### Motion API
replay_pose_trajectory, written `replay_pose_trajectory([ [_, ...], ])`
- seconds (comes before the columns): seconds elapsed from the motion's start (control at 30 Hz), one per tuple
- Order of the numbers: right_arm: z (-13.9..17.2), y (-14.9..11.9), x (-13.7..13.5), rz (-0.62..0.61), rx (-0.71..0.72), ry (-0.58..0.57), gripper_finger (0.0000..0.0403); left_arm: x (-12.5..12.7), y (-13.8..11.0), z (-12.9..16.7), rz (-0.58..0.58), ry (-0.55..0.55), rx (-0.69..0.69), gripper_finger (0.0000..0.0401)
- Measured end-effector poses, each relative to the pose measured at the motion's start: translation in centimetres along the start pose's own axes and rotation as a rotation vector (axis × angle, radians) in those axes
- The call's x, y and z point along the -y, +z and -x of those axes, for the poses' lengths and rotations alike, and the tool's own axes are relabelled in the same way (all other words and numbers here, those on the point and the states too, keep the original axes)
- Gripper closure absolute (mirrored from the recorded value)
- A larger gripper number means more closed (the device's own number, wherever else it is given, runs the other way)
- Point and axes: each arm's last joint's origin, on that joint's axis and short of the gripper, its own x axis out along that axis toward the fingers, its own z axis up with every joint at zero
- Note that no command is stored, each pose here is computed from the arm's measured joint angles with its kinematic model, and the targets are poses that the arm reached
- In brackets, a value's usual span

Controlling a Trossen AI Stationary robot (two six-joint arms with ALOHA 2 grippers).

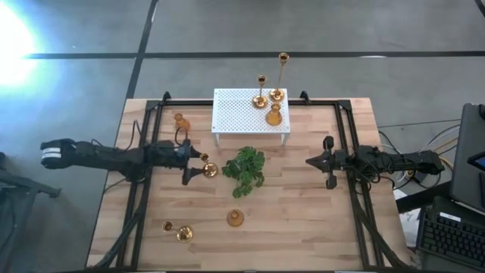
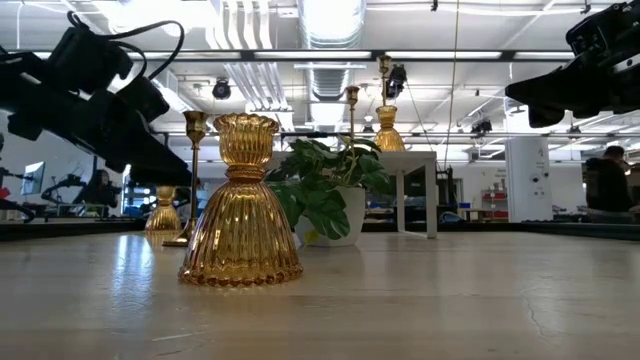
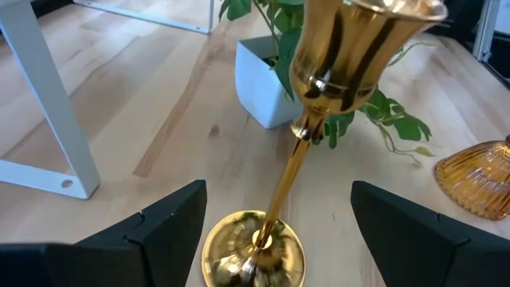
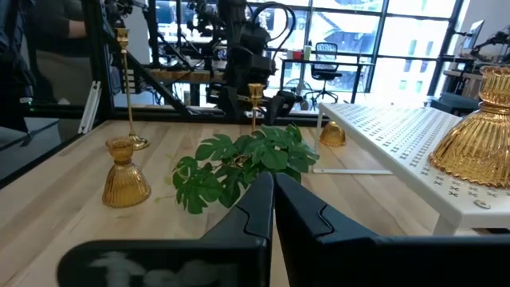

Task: Pick & Place candle stick holders
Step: Align the small gold candle holder with the other small gold candle holder on the shelf

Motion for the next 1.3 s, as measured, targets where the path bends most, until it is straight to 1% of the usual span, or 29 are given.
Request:
replay_pose_trajectory([
  [0.2,0.0,0.0,0.0,0.000,0.000,0.000,0.0394,0.0,0.4,-0.5,0.000,0.000,0.000,0.0089],
  [0.33,0.0,0.0,0.0,0.000,0.000,0.000,0.0394,0.0,0.5,-0.7,0.000,0.000,-0.004,0.0109],
  [0.57,0.0,0.0,0.0,0.000,0.000,0.000,0.0394,-0.1,0.5,-1.0,0.002,0.002,-0.017,0.0169],
  [0.8,0.0,0.0,0.0,0.000,0.000,0.000,0.0394,0.0,1.0,-1.0,-0.005,-0.005,0.038,0.0222],
  [1.03,0.0,0.0,0.0,0.000,0.000,0.000,0.0394,0.0,0.9,-1.0,-0.003,-0.004,0.027,0.0274],
  [1.17,0.0,0.0,0.0,0.000,0.000,0.000,0.0394,0.0,0.8,-1.1,-0.003,-0.003,0.019,0.0314],
  [1.3,0.0,0.0,0.0,0.000,0.000,0.000,0.0394,0.0,0.8,-1.1,-0.013,-0.002,0.023,0.0363],
])
